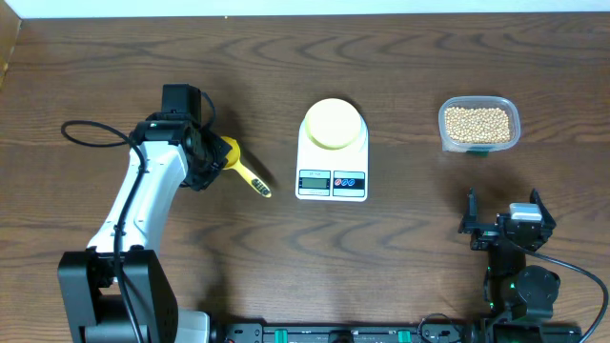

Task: Scoop item into bowl and weigh 50g on scale
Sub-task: 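Lift the yellow scoop with the left gripper and turn it right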

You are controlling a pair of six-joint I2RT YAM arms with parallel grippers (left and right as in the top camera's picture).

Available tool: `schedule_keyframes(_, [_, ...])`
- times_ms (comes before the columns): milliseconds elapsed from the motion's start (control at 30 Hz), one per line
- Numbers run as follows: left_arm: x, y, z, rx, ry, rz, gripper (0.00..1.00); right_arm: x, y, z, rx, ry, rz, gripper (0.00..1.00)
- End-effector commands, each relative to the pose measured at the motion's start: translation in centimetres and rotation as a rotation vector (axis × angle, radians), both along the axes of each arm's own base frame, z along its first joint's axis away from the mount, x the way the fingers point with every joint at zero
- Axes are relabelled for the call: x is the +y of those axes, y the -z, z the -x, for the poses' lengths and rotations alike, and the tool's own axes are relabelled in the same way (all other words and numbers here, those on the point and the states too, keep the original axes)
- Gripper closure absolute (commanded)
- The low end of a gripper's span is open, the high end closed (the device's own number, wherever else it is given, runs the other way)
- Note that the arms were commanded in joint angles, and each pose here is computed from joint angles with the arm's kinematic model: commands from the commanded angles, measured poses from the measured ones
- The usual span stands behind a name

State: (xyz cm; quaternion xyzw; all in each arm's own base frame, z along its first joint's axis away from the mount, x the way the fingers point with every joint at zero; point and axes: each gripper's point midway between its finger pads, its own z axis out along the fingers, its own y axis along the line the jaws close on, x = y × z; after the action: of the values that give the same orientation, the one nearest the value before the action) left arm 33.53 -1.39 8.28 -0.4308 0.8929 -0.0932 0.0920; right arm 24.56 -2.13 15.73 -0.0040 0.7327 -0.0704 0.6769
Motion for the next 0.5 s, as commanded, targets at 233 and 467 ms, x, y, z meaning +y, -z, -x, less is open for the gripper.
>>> schedule_keyframes(233, [-0.2, -0.8, -0.7, -0.011, -0.3, 0.095, 0.92, 0.2, 0.0, 0.0, -0.002, -0.009, -0.001, 0.01])
schedule_keyframes(467, [-0.2, -1.0, -1.4, -0.027, -0.421, 0.135, 0.92, 0.2, 0.0, 0.0, -0.002, -0.009, -0.001, 0.01])
